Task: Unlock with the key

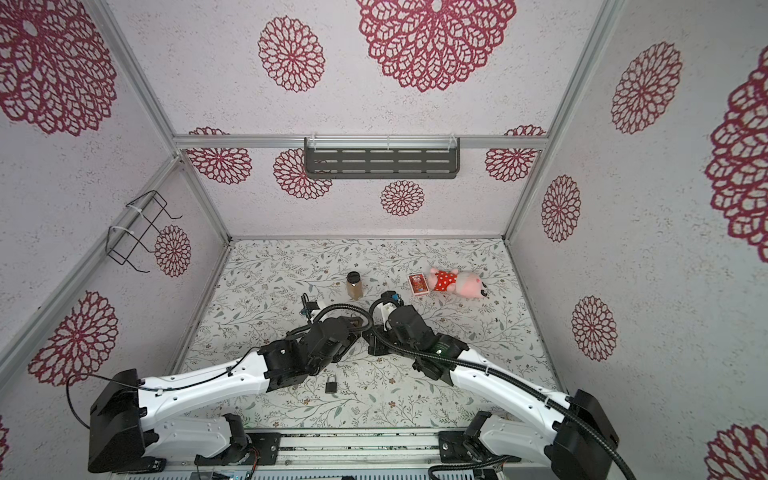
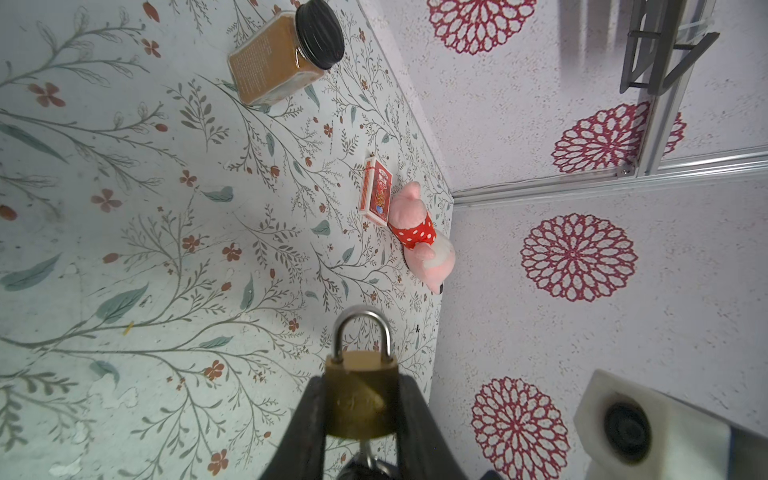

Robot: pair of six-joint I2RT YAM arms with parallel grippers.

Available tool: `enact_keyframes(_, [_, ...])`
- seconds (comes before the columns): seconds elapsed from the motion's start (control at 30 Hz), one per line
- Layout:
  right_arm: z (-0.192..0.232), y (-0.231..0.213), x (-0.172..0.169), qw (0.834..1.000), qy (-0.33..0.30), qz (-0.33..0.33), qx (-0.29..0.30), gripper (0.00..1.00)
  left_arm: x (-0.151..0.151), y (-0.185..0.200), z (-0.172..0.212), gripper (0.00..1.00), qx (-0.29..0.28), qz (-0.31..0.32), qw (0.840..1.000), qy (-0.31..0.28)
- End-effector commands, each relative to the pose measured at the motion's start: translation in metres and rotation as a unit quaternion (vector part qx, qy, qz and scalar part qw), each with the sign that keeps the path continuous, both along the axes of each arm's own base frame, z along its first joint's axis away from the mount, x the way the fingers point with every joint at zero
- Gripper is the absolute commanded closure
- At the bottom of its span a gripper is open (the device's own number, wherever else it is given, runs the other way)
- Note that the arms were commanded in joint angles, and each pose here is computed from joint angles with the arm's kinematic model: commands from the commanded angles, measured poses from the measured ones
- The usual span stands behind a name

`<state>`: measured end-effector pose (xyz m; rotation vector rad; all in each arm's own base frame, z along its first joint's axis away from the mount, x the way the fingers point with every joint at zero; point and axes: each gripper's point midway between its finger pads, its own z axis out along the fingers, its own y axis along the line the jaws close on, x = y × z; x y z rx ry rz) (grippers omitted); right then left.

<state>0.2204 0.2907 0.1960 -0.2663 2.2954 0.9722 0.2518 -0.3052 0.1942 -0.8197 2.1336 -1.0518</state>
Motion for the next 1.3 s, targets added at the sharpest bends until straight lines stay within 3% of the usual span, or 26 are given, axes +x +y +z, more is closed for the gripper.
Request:
enact_keyframes(0.0, [0.031,-0.020,0.044,0.992,-0.090,-0.088,-0.022,1.00,-0.030,-0.033,0.023,1.00,-0.082,-0.085,0.993,0.018])
enact_keyframes(0.2, [0.034,-0.020,0.047,0.989,-0.105,-0.093,-0.036,1.00,-0.032,-0.031,0.013,1.00,-0.095,-0.076,0.992,0.030])
enact_keyframes(0.37, [0.052,0.007,0.030,0.994,-0.078,-0.033,0.064,1.00,-0.031,-0.036,0.012,1.00,-0.118,-0.082,0.989,0.018])
enact_keyframes(0.5, [0.060,0.001,0.028,0.993,-0.049,-0.045,0.095,1.00,-0.031,-0.032,0.006,1.00,-0.096,-0.082,0.992,0.020])
enact_keyframes(0.6, [0.047,-0.020,0.038,0.992,-0.018,-0.104,0.067,1.00,-0.031,-0.032,0.003,1.00,-0.090,-0.079,0.993,0.022])
enact_keyframes(0.73, [0.041,-0.027,0.041,0.991,-0.024,-0.124,0.042,1.00,-0.029,-0.031,0.004,1.00,-0.089,-0.070,0.993,0.020])
enact_keyframes(0.97, [0.043,-0.008,0.035,0.992,-0.084,-0.092,0.004,1.00,-0.026,-0.041,0.015,1.00,-0.120,-0.069,0.990,0.023])
enact_keyframes(1.13, [0.047,0.000,0.033,0.992,-0.113,-0.060,0.010,1.00,-0.028,-0.045,0.020,1.00,-0.132,-0.076,0.988,0.027])
enact_keyframes(1.2, [0.058,0.000,0.033,0.991,-0.109,-0.060,0.047,1.00,-0.029,-0.044,0.015,1.00,-0.132,-0.075,0.988,0.032])
enact_keyframes(1.27, [0.071,0.002,0.030,0.987,-0.088,-0.051,0.121,1.00,-0.029,-0.041,0.007,1.00,-0.127,-0.068,0.989,0.041])
